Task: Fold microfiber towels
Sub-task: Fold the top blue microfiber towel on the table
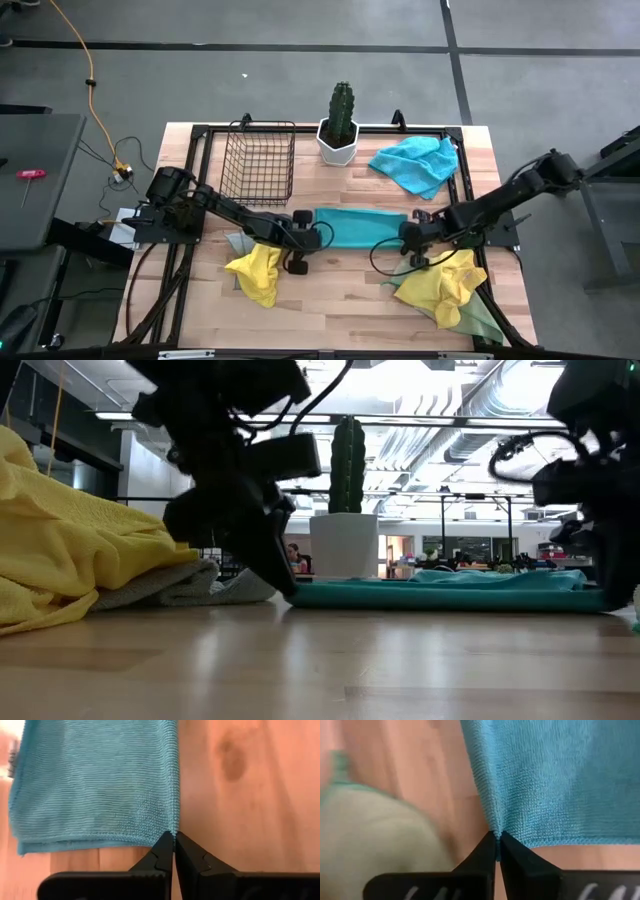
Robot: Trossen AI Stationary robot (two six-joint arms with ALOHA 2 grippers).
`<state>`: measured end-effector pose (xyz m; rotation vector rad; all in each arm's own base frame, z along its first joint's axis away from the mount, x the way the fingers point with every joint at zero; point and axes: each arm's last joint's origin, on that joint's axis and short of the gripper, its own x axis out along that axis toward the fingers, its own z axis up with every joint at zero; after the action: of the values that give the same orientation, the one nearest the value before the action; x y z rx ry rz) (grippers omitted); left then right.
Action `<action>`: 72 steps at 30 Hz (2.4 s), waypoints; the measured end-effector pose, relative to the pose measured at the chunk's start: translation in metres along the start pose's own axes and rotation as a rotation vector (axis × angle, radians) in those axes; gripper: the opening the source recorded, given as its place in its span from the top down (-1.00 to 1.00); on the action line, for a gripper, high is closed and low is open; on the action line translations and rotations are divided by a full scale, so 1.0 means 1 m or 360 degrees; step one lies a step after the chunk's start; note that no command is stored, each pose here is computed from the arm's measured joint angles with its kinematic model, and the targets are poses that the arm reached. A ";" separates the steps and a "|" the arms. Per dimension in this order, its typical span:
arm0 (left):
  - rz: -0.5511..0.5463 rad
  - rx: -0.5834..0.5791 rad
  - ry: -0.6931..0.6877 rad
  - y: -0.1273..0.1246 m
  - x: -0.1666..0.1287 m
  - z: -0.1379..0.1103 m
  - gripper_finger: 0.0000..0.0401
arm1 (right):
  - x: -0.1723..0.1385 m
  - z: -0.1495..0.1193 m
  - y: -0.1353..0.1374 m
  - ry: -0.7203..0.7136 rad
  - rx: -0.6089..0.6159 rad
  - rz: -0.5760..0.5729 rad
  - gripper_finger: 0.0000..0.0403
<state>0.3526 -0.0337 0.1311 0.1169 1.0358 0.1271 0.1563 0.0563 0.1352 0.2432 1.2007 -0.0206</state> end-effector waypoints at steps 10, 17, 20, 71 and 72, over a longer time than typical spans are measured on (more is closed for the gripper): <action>0.0093 -0.0072 0.0041 0.011 -0.011 0.021 1.00 | -0.026 0.000 -0.001 -0.0204 0.0036 0.0092 1.00; 0.0247 -0.0153 0.0046 0.032 -0.008 0.021 1.00 | -0.039 -0.006 -0.009 -0.0312 0.0153 -0.0054 1.00; 0.0303 -0.0184 0.0050 0.041 -0.007 0.021 1.00 | -0.040 -0.011 -0.014 -0.0297 0.0250 -0.0206 1.00; 0.0255 -0.0255 -0.0052 0.007 -0.014 0.025 1.00 | -0.051 -0.006 0.001 -0.0233 0.0601 0.0049 1.00; 0.0231 -0.0257 -0.0033 0.003 -0.015 0.024 1.00 | -0.052 -0.007 0.005 -0.0207 0.0591 0.0095 1.00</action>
<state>0.3654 -0.0346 0.1568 0.0466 0.9924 0.3400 0.1311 0.0564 0.1820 0.5942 1.0535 -0.2055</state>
